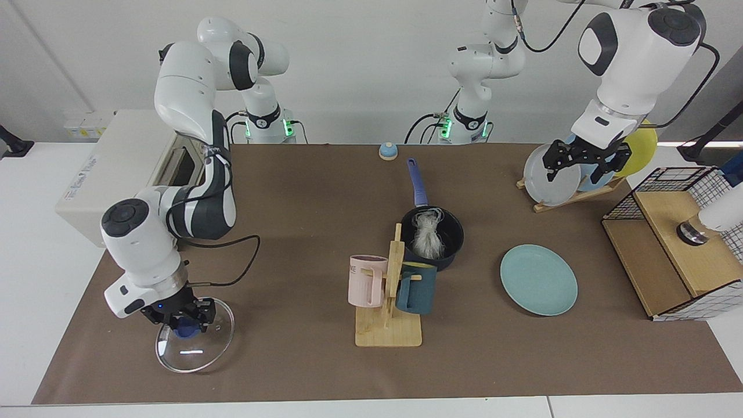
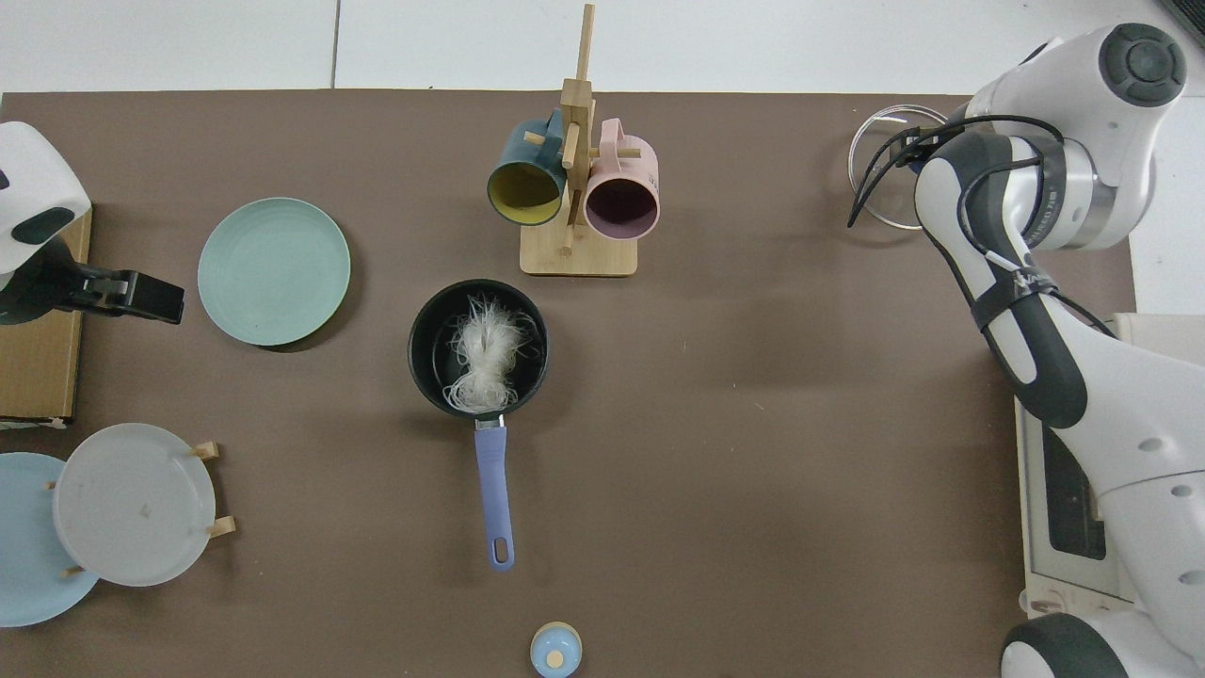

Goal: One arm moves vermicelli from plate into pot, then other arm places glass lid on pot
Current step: 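Withdraw the left gripper while the right gripper grasps the glass lid, then lift the glass lid with the right gripper and carry it over the pot, then lower the glass lid onto the pot with the right gripper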

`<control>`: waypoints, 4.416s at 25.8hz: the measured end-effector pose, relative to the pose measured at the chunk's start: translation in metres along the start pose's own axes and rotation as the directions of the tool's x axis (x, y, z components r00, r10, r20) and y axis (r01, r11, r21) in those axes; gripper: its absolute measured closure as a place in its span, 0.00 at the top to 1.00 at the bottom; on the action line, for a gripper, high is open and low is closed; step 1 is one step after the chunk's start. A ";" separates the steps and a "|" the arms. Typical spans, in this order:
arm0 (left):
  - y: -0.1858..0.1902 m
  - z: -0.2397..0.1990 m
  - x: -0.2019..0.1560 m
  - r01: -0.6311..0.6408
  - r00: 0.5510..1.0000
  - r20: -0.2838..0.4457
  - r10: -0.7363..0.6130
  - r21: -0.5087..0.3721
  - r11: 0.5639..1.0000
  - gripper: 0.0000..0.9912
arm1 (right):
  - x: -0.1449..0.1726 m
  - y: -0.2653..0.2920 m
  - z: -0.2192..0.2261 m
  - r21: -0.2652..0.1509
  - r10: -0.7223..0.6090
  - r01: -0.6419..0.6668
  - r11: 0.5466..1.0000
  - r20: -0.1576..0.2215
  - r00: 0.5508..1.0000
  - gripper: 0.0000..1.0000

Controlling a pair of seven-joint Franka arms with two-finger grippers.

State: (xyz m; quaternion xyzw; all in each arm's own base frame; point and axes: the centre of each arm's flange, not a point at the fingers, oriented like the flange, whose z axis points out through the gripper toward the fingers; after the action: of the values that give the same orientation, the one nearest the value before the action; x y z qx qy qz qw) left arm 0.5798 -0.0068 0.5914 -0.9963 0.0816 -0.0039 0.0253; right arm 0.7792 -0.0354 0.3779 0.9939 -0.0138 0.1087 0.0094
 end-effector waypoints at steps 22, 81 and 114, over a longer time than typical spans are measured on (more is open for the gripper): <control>0.009 0.000 -0.002 0.002 1.000 -0.005 -0.002 -0.053 0.999 1.00 | -0.111 -0.086 -0.259 -0.043 0.063 -0.057 0.997 0.155 0.986 0.61; 0.008 0.000 -0.002 0.047 0.999 -0.004 -0.047 -0.059 0.997 1.00 | -0.208 -0.547 -0.102 0.070 -0.201 0.199 0.978 0.035 0.979 0.61; 0.007 0.000 -0.002 0.049 0.999 -0.004 -0.050 -0.059 0.997 1.00 | -0.219 -0.552 -0.079 0.027 -0.291 0.291 0.956 0.010 0.957 0.61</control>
State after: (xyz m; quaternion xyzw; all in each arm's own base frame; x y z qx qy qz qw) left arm 0.5767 -0.0131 0.5911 -0.9983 0.0571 -0.0050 -0.0044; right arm 0.5649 0.5239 0.3990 0.9859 0.1340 0.0993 0.0124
